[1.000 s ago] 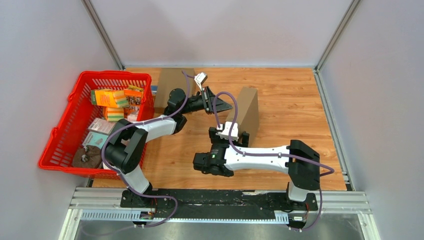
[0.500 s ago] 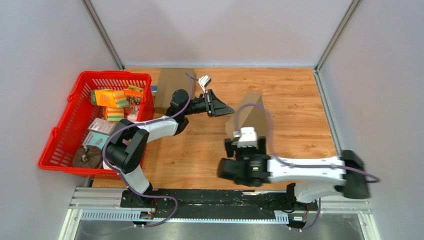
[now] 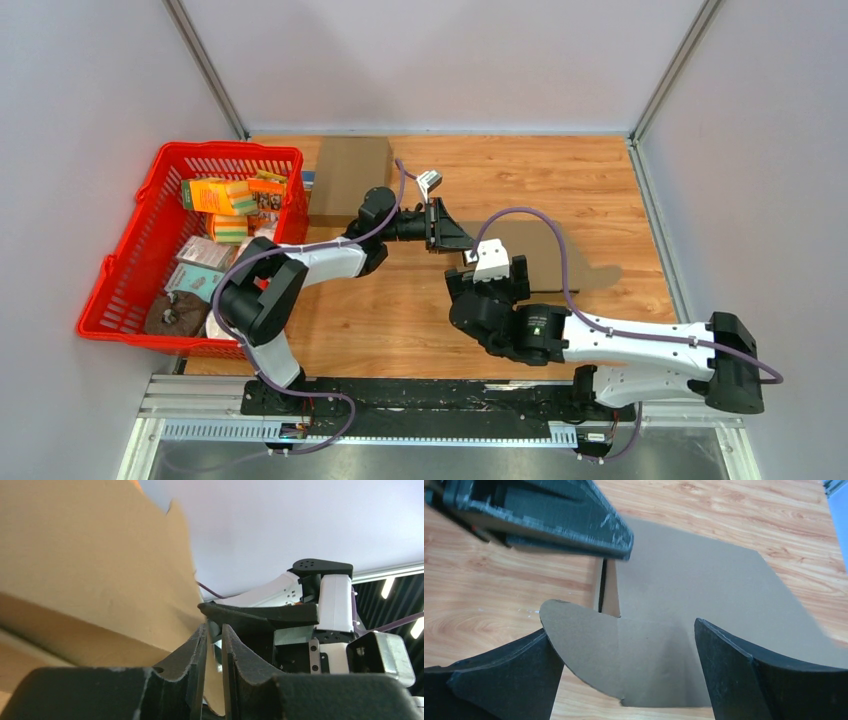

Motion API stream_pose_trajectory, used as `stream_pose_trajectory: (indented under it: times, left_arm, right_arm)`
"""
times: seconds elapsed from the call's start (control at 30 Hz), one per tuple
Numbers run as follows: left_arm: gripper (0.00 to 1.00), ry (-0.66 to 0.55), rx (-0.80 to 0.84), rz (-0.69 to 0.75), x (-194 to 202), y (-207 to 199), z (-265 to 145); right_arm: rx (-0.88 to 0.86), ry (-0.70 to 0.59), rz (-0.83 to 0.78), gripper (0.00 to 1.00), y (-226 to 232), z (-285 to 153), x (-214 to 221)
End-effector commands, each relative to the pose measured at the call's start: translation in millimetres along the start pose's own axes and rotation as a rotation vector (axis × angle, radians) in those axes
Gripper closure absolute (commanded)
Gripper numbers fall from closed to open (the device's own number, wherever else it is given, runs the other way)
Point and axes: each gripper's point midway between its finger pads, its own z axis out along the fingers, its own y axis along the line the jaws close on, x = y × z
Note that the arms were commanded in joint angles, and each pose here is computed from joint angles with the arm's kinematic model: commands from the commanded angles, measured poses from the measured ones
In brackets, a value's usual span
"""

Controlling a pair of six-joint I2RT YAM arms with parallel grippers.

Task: Fold the paper box

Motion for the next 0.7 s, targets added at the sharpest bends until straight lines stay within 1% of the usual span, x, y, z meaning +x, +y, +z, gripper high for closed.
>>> stream_pose_trajectory:
  times: [0.0,0.03,0.07,0.1,0.13,0.17,0.2,0.23,0.27,0.3,0.33,0.4,0.47,0.5,0.57,0.6,0.63,0.67]
  left_arm:
    - [0.75,0.016,0.040,0.060,2.3,-19.7,7.0]
    - [0.75,0.017,0.021,0.062,2.6,-15.5,5.6]
    - [0.75,0.020,0.001,0.066,2.9,-11.6,4.4]
    - [0.73,0.013,-0.021,0.076,1.3,-10.2,1.9]
    - [0.71,0.017,-0.078,0.078,1.9,3.3,-3.6]
    - [0.64,0.011,-0.104,0.086,1.1,7.8,-7.6]
    - [0.61,-0.007,-0.130,0.101,-2.3,8.5,-12.6]
    - [0.54,0.009,-0.192,0.107,1.8,21.9,-18.7]
    - [0.38,0.001,-0.224,0.119,-1.9,25.8,-23.3]
    - [0.36,-0.007,-0.262,0.132,-4.0,30.2,-26.5]
    - [0.36,0.025,-0.324,0.131,2.7,42.6,-32.1]
    - [0.41,0.017,-0.358,0.148,-2.9,43.9,-32.7]
    - [0.46,0.004,-0.379,0.145,-2.9,48.2,-35.6]
    - [0.47,-0.009,-0.398,0.147,-5.2,50.4,-36.8]
    - [0.47,-0.007,-0.421,0.132,-4.0,57.2,-38.6]
    - [0.47,0.000,-0.427,0.118,-2.2,62.1,-37.7]
    - [0.45,-0.001,-0.421,0.102,-1.6,64.1,-35.7]
    - [0.43,0.001,-0.411,0.091,0.1,65.4,-33.5]
  right_arm:
    - [0.028,-0.020,-0.011,0.00,-11.1,11.8,-12.0]
    - [-0.006,-0.020,-0.002,0.00,-13.8,8.7,-17.2]
    - [-0.042,-0.006,-0.013,0.00,-13.2,8.9,-11.4]
    - [-0.125,0.030,-0.001,0.00,-5.0,8.4,-6.9]
    - [-0.175,0.023,0.017,0.00,-4.9,2.2,-11.5]
    - [-0.208,0.035,-0.019,0.00,-5.2,0.2,-1.7]
    - [-0.286,0.054,-0.024,0.00,3.4,-5.6,4.2]
    - [-0.326,0.051,-0.014,0.00,3.4,-11.0,5.4]
    - [-0.359,0.070,-0.019,0.00,5.4,-13.7,14.5]
    - [-0.433,0.094,-0.016,0.00,14.3,-21.0,20.7]
    - [-0.476,0.094,0.006,0.00,17.5,-27.1,19.4]
    - [-0.532,0.121,0.067,0.00,24.9,-35.8,21.8]
    - [-0.595,0.114,0.101,0.00,30.8,-45.1,16.1]
    - [-0.598,0.118,0.120,0.00,29.8,-48.3,10.9]
    - [-0.515,0.084,0.172,0.00,13.3,-44.8,-8.0]
    - [-0.375,0.110,0.203,0.00,-14.0,-33.5,-7.0]
    - [-0.322,0.104,0.255,0.00,-29.7,-30.9,-28.9]
    - [-0.254,0.166,0.253,0.00,-49.1,-24.0,-20.6]
